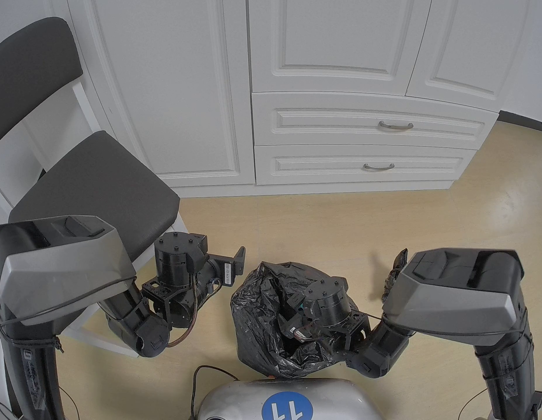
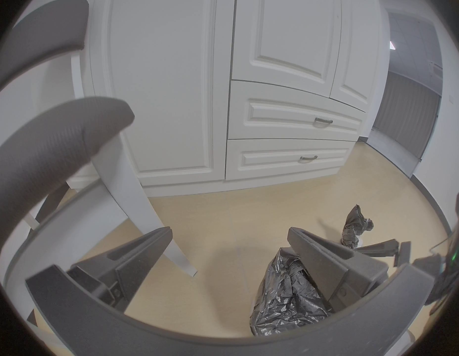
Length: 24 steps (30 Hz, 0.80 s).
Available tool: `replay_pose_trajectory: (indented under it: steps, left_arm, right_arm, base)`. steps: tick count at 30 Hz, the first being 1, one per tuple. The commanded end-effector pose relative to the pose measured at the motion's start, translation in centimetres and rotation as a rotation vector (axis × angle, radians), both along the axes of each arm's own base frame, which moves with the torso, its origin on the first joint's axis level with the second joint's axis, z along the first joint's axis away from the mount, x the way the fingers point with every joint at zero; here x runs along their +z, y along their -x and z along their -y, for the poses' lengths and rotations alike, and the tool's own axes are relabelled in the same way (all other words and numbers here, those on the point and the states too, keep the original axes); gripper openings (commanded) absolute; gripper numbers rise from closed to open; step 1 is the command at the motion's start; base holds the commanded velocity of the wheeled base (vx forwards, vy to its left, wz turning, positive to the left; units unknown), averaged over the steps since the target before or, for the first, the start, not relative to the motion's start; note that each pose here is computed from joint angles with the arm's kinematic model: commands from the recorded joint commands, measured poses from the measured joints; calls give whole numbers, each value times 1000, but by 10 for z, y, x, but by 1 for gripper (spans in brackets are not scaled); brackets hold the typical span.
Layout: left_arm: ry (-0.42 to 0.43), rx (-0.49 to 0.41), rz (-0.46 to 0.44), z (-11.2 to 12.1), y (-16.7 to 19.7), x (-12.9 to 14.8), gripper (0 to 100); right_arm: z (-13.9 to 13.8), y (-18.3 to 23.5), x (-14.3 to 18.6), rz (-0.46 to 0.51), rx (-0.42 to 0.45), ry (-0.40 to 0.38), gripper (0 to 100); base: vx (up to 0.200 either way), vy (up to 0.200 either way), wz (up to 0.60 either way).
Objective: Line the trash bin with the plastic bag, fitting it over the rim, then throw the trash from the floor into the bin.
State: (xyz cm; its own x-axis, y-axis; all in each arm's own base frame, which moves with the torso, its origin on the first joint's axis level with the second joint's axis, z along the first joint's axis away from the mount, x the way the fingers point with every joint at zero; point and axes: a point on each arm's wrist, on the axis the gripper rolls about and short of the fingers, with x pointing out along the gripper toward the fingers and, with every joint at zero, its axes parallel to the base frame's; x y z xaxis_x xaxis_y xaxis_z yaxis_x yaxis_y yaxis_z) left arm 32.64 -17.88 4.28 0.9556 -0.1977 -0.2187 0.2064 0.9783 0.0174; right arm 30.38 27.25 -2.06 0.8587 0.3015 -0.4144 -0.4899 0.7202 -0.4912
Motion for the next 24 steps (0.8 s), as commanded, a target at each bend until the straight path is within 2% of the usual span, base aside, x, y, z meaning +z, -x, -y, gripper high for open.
replay_pose_trajectory:
  steps: [1,5,6,10,21,24]
  left_arm:
    - [-6,-12,33,6,15,10,100]
    - [-16,-23,41,9,18,12,100]
    - [-16,-28,43,10,19,13,100]
    - [-8,-34,56,10,23,18,100]
    - [12,-27,88,5,27,18,100]
    - [10,-28,87,5,27,17,100]
  right_arm:
    - [2,-16,-19,68,-47,32,100]
    - [14,-25,-3,92,-82,17,100]
    - [23,-35,-2,98,-109,26,100]
    - [37,-47,-3,112,-133,69,100]
    - [65,-78,47,233,-241,-15,100]
    - [68,-87,49,250,-259,-30,100]
  base:
    - [0,0,0]
    - [0,0,0]
    - [0,0,0]
    - [0,0,0]
    - [0,0,0]
    - [0,0,0]
